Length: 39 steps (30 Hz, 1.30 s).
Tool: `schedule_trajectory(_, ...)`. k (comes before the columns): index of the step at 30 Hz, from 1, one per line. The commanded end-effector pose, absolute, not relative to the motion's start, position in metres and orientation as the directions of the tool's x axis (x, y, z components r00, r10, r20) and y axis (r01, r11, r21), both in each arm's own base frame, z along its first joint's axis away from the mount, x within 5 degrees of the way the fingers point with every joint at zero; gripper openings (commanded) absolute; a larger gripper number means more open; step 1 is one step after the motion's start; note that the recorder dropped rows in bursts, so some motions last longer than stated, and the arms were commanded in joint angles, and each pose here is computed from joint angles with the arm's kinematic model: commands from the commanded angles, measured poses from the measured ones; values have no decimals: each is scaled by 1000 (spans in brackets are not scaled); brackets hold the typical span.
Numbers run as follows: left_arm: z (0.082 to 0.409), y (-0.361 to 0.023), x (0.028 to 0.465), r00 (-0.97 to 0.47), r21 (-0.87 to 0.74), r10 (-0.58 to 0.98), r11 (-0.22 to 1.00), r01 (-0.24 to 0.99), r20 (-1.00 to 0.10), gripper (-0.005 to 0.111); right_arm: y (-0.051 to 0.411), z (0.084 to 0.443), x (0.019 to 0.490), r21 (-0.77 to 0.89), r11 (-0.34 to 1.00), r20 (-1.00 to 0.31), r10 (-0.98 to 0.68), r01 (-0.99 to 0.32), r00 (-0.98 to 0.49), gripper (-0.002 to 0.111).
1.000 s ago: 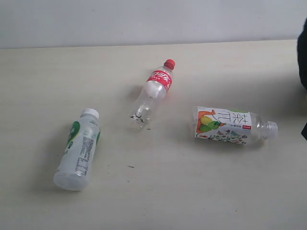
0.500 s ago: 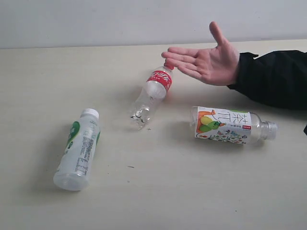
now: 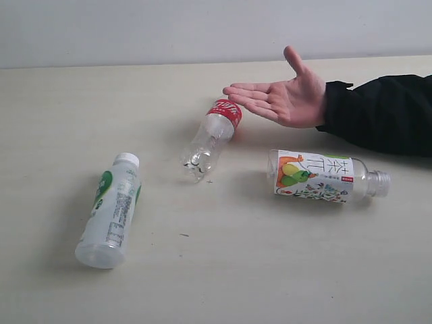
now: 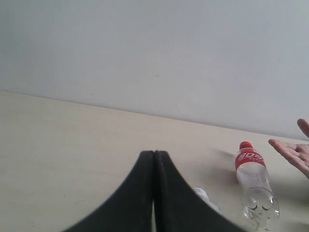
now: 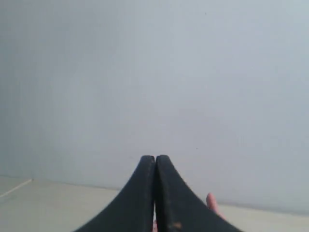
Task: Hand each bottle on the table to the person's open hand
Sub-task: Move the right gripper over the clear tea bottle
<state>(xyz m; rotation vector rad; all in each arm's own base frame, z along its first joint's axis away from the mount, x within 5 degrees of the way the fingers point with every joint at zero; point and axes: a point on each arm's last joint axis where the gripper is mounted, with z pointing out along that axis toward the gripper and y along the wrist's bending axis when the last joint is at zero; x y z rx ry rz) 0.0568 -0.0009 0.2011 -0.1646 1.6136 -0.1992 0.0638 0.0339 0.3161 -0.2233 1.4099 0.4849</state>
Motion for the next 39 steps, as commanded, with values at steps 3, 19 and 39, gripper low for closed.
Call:
schedule_trajectory(3,202,-1,56,-43,-225,-224,974,22,-974,0,61,369,135,-215,852,-974,-220,-477,47,0)
schedule_trajectory(19,202,-1,56,-43,-225,-224,974,22,-974,0,72,346,257,-886,250,-309,-947,-391,94,0)
schedule_trajectory(39,202,-1,56,-43,-225,-224,974,22,-974,0,77,299,276,-323,367,-136,-930,-872,-341,0)
